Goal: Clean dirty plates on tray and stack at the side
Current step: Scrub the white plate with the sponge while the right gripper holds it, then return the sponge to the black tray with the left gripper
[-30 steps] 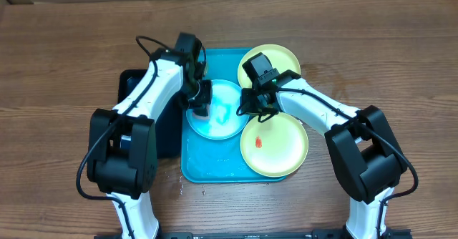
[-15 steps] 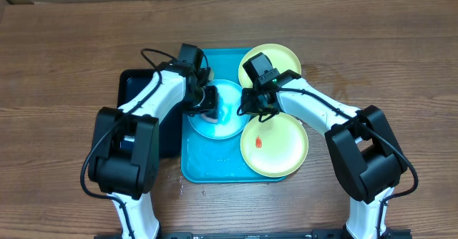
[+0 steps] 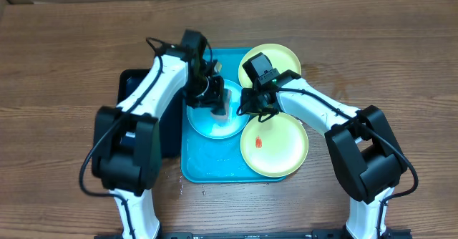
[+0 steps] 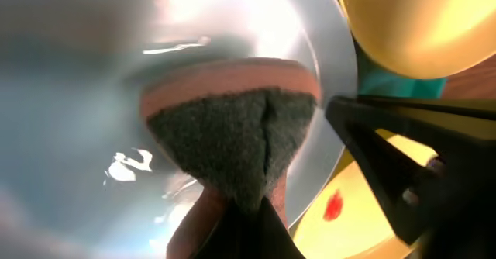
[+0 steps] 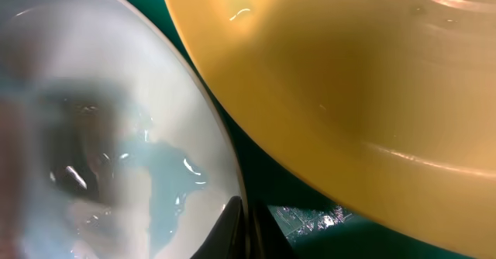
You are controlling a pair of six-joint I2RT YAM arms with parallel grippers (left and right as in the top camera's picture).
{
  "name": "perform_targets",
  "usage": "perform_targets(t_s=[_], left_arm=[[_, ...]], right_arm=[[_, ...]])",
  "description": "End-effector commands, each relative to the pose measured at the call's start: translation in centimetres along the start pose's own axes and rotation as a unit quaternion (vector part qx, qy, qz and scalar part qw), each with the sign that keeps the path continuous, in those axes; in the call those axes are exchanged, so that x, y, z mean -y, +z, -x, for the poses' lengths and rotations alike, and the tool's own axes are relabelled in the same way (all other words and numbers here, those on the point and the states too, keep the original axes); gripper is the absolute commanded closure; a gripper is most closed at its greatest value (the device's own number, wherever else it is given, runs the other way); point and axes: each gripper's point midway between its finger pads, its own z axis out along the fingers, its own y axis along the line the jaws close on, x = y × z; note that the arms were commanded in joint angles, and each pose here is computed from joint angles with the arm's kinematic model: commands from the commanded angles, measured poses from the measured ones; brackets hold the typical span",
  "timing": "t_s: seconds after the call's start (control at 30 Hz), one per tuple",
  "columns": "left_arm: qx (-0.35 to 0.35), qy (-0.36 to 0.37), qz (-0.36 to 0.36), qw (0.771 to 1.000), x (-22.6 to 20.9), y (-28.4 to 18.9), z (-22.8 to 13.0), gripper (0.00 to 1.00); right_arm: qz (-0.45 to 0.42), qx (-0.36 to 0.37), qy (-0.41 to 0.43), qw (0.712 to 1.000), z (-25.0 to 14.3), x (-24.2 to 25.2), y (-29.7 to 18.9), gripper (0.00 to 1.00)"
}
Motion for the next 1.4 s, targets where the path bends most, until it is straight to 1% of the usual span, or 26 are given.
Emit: perform_targets(t_s=[0.0, 0.13, 0.37, 0.5, 0.57, 0.67, 0.77, 0.83, 0.87, 0.97, 1.07, 1.2, 1.23, 1.3, 1.37], left_arm=[[0.056, 0.016, 0.083, 0.995, -1.2, -3.9, 0.9, 0.96], [0.038, 0.004, 0.117, 0.992, -2.9, -3.0, 0.1, 0.96], [0.021, -0.024, 0.165, 0.986, -6.5, 0.9, -0.5, 0.96], [0.006, -0.035, 0.164, 0.986, -7.5, 3.2, -1.2, 0.96], [-0.006, -0.037, 0.141, 0.989, -7.1, 4.3, -1.6, 0.96], [-0.028, -0.022, 0.076, 0.996, -5.3, 5.7, -2.1, 0.96], [-0.045, 0.009, -0.025, 0.999, -2.0, 6.3, -2.4, 0.96], [-0.047, 0.017, -0.073, 0.996, -0.3, 6.1, -2.4, 0.96], [-0.048, 0.019, -0.102, 0.993, 0.7, 5.9, -2.3, 0.96], [-0.041, 0.024, -0.140, 0.989, 2.1, 5.0, -1.7, 0.96], [-0.024, 0.025, -0.143, 0.989, 2.4, 3.2, -0.7, 0.96], [0.022, 0.034, -0.144, 0.989, 2.6, -1.9, 0.7, 0.96], [0.034, 0.037, -0.141, 0.989, 2.5, -3.2, 0.8, 0.96], [0.066, 0.033, -0.114, 0.991, 1.4, -6.3, 1.0, 0.96], [0.092, 0.014, -0.051, 0.994, -1.0, -8.9, 0.5, 0.96]], right_arm=[[-0.002, -0.013, -0.001, 1.000, -0.9, 0.2, 0.7, 0.96], [-0.003, -0.013, -0.001, 1.000, -0.9, 0.2, 0.7, 0.96], [-0.003, -0.013, -0.001, 1.000, -0.9, 0.2, 0.7, 0.96], [-0.003, -0.013, -0.001, 1.000, -0.9, 0.2, 0.7, 0.96], [-0.002, -0.013, -0.001, 1.000, -0.9, 0.2, 0.7, 0.96], [-0.002, -0.013, -0.001, 1.000, -0.9, 0.2, 0.7, 0.96], [-0.002, -0.013, -0.001, 1.000, -0.9, 0.2, 0.7, 0.96], [-0.002, -0.013, -0.001, 1.000, -0.9, 0.2, 0.7, 0.96], [-0.002, -0.013, -0.001, 1.000, -0.9, 0.2, 0.7, 0.96], [-0.003, -0.014, -0.001, 1.000, -1.0, 0.2, 0.7, 0.96], [-0.004, -0.014, -0.001, 1.000, -1.0, 0.2, 0.7, 0.96], [-0.004, -0.014, -0.001, 1.000, -1.0, 0.2, 0.7, 0.96], [-0.004, -0.014, -0.001, 1.000, -1.0, 0.2, 0.7, 0.96], [-0.004, -0.014, -0.001, 1.000, -1.0, 0.2, 0.7, 0.96], [-0.004, -0.015, -0.001, 1.000, -1.0, 0.2, 0.7, 0.96]])
